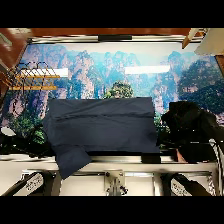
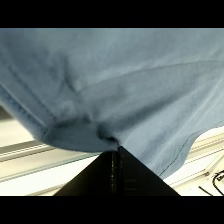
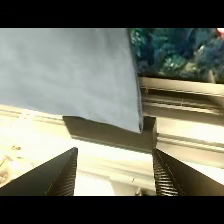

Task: Fold the shirts.

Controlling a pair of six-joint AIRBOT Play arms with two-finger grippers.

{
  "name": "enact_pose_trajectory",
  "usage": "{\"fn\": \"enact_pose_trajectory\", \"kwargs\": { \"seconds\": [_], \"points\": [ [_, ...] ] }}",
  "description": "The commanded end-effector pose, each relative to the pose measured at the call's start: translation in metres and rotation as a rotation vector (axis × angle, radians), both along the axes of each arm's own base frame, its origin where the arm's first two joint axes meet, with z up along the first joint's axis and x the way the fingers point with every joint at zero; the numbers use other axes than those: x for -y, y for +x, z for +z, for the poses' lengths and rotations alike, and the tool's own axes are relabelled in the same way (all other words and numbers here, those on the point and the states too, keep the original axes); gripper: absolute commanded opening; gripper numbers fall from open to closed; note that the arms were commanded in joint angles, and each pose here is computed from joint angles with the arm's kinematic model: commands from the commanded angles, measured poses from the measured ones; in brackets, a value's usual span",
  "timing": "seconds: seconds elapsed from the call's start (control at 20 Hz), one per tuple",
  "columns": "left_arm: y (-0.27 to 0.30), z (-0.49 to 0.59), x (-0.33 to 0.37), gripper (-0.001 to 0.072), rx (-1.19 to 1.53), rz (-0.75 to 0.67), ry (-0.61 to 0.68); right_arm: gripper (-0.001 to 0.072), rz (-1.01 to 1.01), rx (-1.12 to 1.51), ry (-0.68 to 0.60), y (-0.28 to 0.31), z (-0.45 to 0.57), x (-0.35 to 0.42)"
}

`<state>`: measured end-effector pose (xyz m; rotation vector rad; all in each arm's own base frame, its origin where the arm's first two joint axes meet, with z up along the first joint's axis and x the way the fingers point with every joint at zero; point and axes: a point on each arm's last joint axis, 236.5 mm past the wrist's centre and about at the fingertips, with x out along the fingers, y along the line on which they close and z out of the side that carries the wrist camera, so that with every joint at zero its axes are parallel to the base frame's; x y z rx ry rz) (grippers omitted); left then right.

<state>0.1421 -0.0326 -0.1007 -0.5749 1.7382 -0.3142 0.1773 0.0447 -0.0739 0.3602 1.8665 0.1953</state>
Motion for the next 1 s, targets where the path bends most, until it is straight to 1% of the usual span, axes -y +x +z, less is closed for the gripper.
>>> {"fn": "enact_pose_trajectory", "kwargs": {
  "seconds": [0.0, 0.4, 0.45, 0.5, 0.6, 0.65, 0.7, 0.75, 0.8, 0.85, 0.95],
  "points": [
    [0.0, 0.001, 0.0, 0.0032, 0.001, -0.002, -0.002, 0.0581, -0.028, 0.017, -0.028, -0.006, -0.022, 0.002],
    [-0.001, 0.001, 0.001, 0.0032, -0.005, -0.005, -0.007, 0.0581, -0.097, 0.001, 0.031, 0.005, -0.039, -0.014],
    [-0.001, 0.001, 0.001, 0.0032, -0.005, -0.005, -0.007, 0.0577, -0.104, 0.007, 0.041, 0.007, -0.038, -0.016],
    [-0.001, 0.001, 0.001, 0.0032, -0.004, -0.005, -0.006, 0.0545, -0.106, 0.006, 0.044, 0.007, -0.038, -0.017],
    [0.002, 0.003, -0.001, 0.0032, 0.006, -0.004, -0.001, 0.0541, -0.094, 0.003, 0.043, 0.006, -0.038, -0.016],
    [0.006, 0.004, -0.003, 0.0032, 0.015, -0.004, 0.004, 0.0387, -0.093, 0.005, 0.041, 0.006, -0.038, -0.015],
    [0.01, 0.006, -0.005, 0.0032, 0.029, -0.005, 0.011, 0.0258, -0.098, 0.009, 0.044, 0.007, -0.038, -0.016],
    [0.016, 0.009, -0.008, 0.0032, 0.048, -0.01, 0.017, 0.0183, -0.097, 0.015, 0.06, 0.008, -0.037, -0.019],
    [0.021, 0.011, -0.01, 0.0032, 0.062, -0.011, 0.025, 0.0183, -0.09, 0.026, 0.088, 0.01, -0.035, -0.025],
    [0.026, 0.014, -0.013, 0.0032, 0.075, -0.01, 0.032, 0.0092, -0.083, 0.036, 0.117, 0.012, -0.032, -0.03],
    [0.036, 0.021, -0.016, 0.0031, 0.105, -0.01, 0.039, 0.0076, -0.063, 0.066, 0.135, 0.017, -0.028, -0.032]
  ]
}}
